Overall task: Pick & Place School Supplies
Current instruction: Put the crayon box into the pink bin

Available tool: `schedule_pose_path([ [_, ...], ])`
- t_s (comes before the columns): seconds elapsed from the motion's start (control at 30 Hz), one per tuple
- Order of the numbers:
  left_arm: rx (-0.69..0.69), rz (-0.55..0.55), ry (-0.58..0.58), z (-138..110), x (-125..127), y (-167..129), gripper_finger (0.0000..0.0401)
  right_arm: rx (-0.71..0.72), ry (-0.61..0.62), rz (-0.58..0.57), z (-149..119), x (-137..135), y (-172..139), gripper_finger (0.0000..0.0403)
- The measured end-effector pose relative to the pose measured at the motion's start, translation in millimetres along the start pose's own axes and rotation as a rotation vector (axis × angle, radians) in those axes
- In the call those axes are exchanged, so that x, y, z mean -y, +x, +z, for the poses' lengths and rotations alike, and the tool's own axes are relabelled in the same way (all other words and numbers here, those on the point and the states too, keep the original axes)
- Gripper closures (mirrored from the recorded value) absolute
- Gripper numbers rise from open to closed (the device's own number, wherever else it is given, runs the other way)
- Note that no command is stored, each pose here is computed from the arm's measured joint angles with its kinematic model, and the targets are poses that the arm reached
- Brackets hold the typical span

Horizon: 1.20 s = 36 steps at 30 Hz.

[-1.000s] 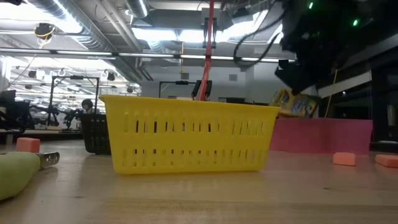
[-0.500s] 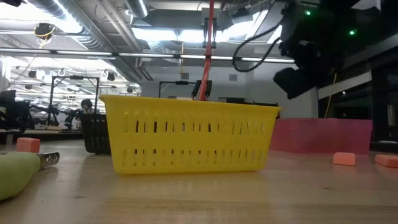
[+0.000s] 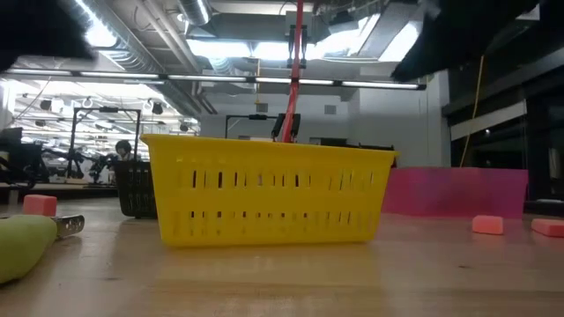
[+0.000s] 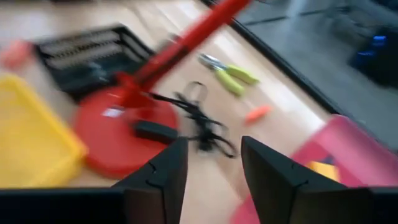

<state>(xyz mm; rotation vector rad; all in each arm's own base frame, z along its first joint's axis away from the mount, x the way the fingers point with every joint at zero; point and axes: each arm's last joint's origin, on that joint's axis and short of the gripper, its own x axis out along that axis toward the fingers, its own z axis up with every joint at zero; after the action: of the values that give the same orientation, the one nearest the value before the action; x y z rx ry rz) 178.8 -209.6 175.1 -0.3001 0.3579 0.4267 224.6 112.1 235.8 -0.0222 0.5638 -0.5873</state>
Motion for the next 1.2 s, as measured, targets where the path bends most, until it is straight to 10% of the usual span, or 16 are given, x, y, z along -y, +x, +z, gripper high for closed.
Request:
schedule_pose_path([
  [0.63,-0.982,0.378,-0.133,51.5,12.0,8.9,0.0280,0.149,0.050,0.394,-3.7,-16.8,-85.6,0.0255],
  [0.93,-1.069,0.354,-0.164,8.1,44.6,1.6,0.0392,0.212,0.064,0.420,-10.7,-20.3,-105.2,0.0256],
  [1.2,-1.054,0.259,-0.142,-13.9,59.0,16.8,0.0399,0.236,0.088,0.403,-11.4,-19.9,-108.2,0.0257],
])
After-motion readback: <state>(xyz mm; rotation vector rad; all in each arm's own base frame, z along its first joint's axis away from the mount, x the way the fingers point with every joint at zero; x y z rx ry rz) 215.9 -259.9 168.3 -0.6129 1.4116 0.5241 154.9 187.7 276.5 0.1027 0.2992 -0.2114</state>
